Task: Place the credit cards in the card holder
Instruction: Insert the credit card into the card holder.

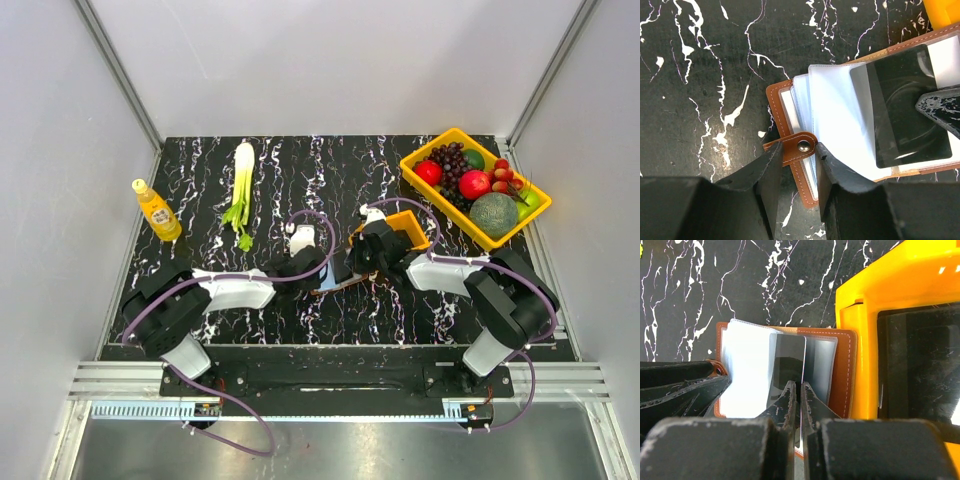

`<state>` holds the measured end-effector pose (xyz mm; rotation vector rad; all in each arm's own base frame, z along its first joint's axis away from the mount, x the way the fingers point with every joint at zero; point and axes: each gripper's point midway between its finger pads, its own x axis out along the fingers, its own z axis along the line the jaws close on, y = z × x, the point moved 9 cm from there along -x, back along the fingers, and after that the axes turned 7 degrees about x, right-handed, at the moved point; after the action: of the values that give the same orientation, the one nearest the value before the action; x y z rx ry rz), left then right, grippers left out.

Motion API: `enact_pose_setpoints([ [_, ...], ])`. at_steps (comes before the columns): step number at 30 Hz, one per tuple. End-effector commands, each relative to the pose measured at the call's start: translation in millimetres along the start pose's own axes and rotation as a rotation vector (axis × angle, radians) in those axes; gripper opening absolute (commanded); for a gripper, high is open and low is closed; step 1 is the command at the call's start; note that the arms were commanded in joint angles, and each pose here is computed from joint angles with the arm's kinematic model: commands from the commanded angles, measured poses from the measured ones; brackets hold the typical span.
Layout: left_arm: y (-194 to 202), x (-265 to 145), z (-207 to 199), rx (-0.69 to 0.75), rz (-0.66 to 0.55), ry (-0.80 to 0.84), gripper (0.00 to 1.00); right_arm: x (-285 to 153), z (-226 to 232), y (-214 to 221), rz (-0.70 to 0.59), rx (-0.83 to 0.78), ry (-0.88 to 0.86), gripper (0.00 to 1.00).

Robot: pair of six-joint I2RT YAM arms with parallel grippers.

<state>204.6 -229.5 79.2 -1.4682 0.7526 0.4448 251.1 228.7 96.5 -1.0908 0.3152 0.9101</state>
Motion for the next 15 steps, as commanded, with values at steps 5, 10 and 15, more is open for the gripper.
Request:
enact_pose_setpoints([
  [5,63.2,3.7,39.8,0.206,0.283,-0.173,0.34,5.2,-10.8,-9.8,-0.074,-0.013,0.097,0.08],
  [10,62.7,3.3,39.3,0.202,0.281,-0.175,0.34,7.0,-13.5,-4.3,-0.071,0.027,0.097,0.08],
  [15,61.2,4.5,37.0,0.194,0.278,-0.169,0.34,9.6,-11.9,7.3,-0.064,0.113,0.051,0.08],
])
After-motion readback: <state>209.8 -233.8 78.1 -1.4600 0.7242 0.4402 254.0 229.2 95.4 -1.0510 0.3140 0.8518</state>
